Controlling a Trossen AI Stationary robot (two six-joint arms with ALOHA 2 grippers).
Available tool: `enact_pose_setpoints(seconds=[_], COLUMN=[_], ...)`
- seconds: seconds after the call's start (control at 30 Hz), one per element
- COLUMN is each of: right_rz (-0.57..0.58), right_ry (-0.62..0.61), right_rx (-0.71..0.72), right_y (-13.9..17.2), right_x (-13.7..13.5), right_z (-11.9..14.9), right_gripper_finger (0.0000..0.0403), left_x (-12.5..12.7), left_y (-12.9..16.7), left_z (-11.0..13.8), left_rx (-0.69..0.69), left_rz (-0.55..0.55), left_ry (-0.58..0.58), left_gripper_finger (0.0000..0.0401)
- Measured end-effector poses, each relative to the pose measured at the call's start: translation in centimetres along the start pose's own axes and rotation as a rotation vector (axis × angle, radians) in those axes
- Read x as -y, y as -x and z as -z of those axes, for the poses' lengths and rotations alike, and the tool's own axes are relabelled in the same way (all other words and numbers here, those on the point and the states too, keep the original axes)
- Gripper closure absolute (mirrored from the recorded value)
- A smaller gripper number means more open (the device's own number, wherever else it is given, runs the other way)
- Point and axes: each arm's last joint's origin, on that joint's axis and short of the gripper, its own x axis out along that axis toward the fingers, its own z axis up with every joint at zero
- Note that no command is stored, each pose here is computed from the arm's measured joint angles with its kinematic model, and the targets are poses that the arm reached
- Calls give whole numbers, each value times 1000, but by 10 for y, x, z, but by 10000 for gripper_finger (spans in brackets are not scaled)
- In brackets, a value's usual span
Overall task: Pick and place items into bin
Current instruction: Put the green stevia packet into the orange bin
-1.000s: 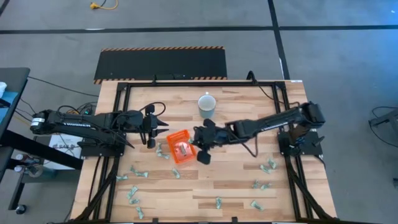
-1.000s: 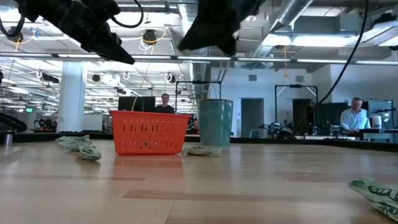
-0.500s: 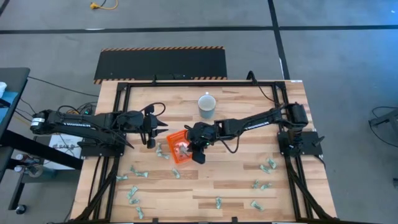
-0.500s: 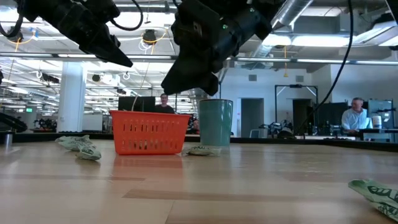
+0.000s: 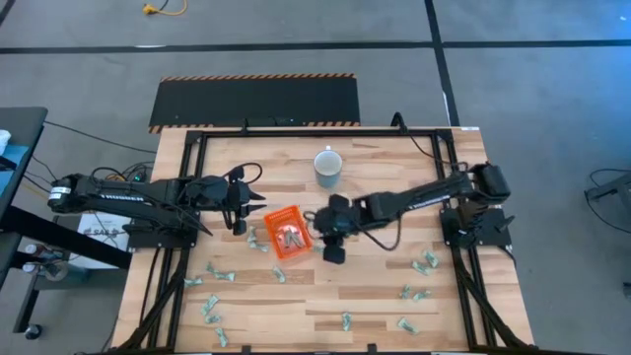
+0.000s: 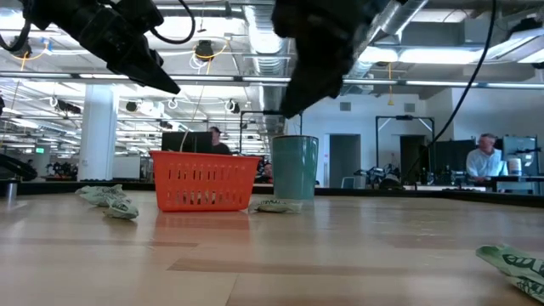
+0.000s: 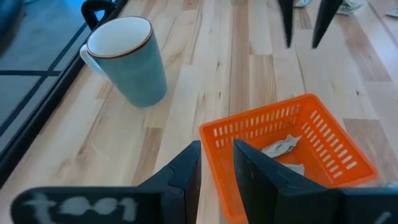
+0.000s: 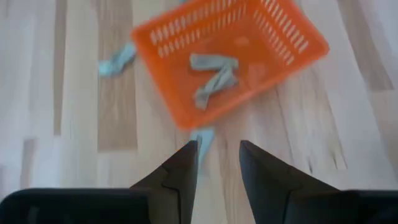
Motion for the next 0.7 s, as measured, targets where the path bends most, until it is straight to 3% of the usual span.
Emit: enact_pose_setpoints(seconds=[0.27, 0.7], right_rz=[85, 42], right_ry=[31, -118], right_rx=[45, 88], right_y=[-19, -44], right_x=[-38, -18], right_z=[41, 58], right_gripper_finger=[291, 286], left_x=[0, -1], left_y=[0, 0], left_z=[1, 1], left_rx=[-7, -10], left_rz=[-1, -26], left_ry=[2, 2], left_gripper_finger=[318, 318])
